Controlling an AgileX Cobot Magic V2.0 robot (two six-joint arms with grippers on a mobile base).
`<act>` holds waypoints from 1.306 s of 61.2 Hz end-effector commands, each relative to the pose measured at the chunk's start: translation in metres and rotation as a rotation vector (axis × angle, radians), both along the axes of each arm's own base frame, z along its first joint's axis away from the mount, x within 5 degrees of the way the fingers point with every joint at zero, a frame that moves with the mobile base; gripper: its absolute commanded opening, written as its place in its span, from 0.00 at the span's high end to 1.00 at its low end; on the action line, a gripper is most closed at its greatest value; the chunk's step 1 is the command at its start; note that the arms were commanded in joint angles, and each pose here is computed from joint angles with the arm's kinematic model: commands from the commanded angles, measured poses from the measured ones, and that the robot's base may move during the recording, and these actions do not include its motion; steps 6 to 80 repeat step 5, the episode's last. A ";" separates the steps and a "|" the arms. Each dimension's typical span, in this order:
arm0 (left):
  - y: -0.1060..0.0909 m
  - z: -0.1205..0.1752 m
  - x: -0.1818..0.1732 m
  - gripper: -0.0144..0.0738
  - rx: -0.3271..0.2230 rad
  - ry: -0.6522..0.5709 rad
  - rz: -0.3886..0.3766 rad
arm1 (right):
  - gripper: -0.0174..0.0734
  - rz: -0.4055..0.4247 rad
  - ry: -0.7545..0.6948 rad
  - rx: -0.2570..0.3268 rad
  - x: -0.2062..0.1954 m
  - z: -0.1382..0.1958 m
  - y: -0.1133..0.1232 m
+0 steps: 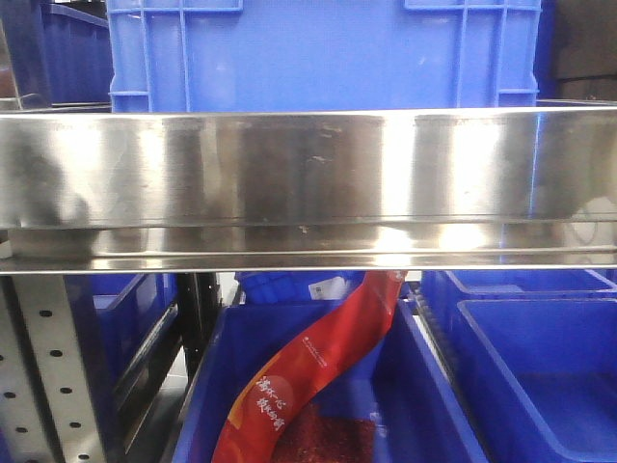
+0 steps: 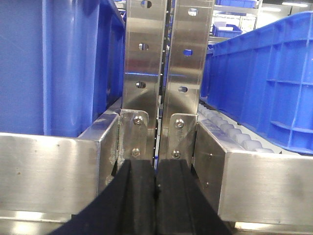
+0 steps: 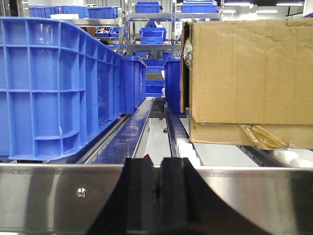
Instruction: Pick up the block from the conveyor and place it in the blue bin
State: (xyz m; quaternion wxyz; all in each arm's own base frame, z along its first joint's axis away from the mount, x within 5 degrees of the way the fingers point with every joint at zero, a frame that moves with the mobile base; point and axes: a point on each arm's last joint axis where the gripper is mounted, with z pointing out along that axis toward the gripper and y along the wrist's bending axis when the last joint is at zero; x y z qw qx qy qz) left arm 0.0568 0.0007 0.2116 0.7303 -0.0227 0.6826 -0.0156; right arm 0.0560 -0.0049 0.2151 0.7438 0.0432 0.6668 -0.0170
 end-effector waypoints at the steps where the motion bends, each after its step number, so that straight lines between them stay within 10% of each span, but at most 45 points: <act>1: 0.000 0.002 -0.001 0.96 -0.006 -0.029 0.000 | 0.98 -0.005 -0.025 -0.002 -0.001 0.002 0.000; 80: 0.000 0.002 -0.001 0.96 -0.006 -0.029 0.000 | 0.98 -0.005 -0.025 -0.002 -0.001 0.002 0.000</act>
